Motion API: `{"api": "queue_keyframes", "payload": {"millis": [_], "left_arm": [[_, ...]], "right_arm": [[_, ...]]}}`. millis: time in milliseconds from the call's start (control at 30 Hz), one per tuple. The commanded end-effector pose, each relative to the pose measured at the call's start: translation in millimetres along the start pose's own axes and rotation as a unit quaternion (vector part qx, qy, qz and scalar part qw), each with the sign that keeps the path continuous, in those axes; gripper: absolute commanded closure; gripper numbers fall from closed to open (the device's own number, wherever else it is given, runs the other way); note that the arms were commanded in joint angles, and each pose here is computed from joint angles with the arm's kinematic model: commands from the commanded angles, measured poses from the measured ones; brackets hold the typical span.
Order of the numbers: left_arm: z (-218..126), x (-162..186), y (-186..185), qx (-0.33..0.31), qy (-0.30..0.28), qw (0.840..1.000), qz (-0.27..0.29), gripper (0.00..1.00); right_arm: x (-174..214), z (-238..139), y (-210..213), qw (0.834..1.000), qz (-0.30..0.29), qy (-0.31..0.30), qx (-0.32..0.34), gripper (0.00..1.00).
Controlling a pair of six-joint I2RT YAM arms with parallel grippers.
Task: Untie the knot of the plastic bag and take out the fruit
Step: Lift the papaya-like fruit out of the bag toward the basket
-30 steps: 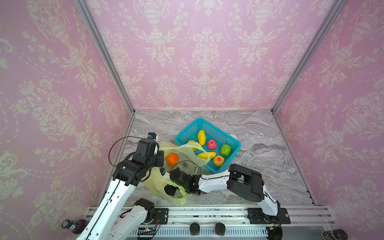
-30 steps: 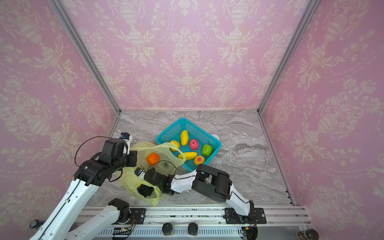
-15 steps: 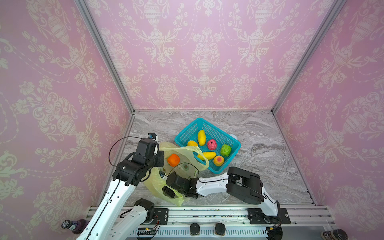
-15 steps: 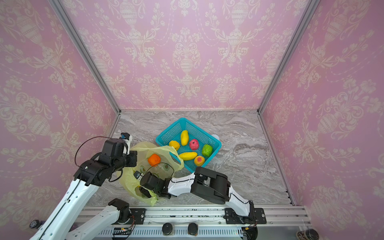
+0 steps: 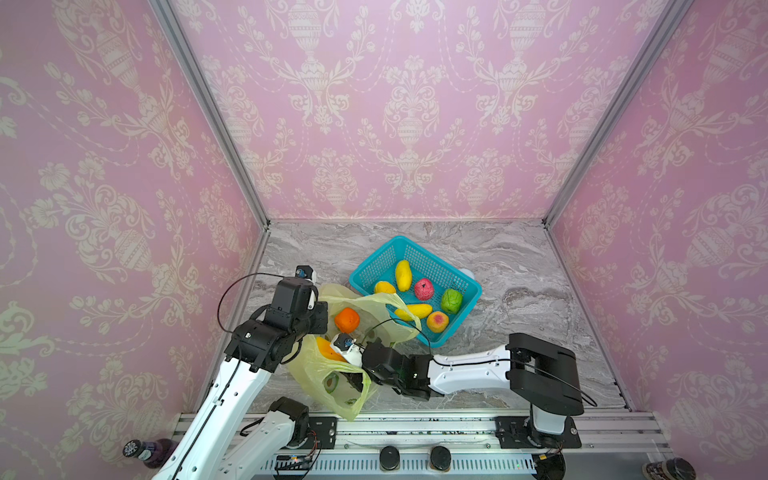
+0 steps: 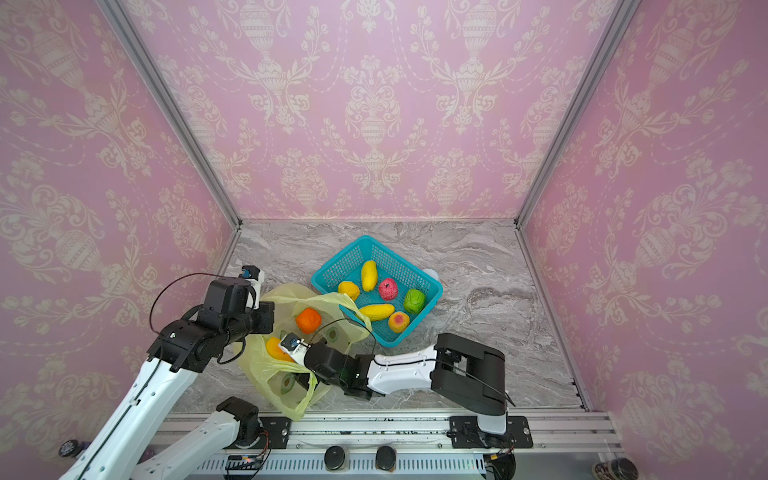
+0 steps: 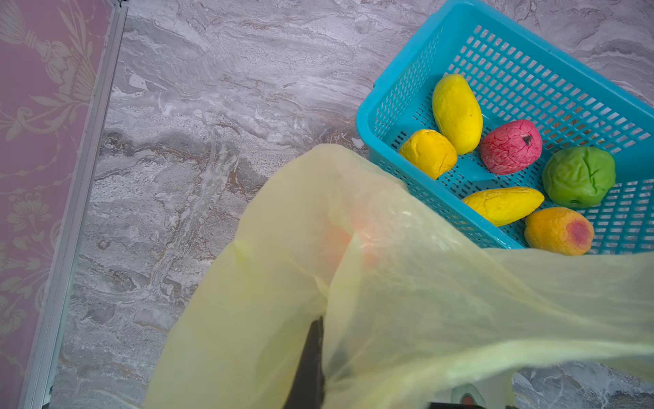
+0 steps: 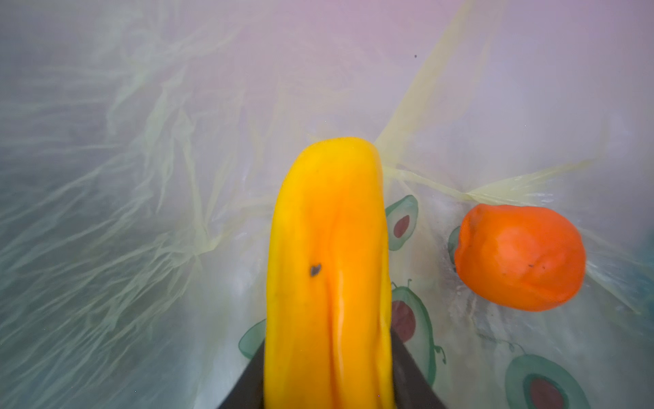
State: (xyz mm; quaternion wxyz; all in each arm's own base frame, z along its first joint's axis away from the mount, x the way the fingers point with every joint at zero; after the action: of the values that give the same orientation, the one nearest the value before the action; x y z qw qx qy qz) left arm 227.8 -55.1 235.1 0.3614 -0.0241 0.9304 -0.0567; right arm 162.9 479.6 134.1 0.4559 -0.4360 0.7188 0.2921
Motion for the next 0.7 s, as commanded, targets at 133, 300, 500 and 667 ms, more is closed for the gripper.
{"api": "queue_keyframes", "payload": {"millis": [133,300,500,667], "left_arm": [[0.3,2.3,-3.0,0.008,0.0,1.0,0.001,1.0],[0.2,2.2,-2.2,0.006,0.0,1.0,0.0,1.0],[0.1,2.5,-2.6,0.007,0.0,1.0,0.0,1.0],[0.1,2.4,-2.8,0.008,0.0,1.0,0.0,1.0]], "right_arm": [[-23.4,-56.0,-26.5,0.996,-0.008,-0.073,0.048,0.74],[-41.3,-99.0,-43.2,0.99,-0.018,-0.117,0.083,0.74],[-59.1,-148.5,-90.9,0.973,0.003,-0.163,0.161,0.76],[-47.4,-177.4,-152.7,0.955,0.075,-0.167,0.232,0.8]]}}
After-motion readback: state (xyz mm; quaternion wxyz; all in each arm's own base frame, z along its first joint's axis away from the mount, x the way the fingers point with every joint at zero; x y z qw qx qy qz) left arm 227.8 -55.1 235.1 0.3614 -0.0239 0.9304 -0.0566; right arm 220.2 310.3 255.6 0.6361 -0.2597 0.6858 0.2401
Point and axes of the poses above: each gripper's point midway between its finger pads, its own z axis out along the fingers, its own y axis along the line the jaws close on, x = y × z, the point moved 1 cm from there along -z, back along the fingers, and after that the axes turned 3 degrees about -z, right-handed, at the moved point
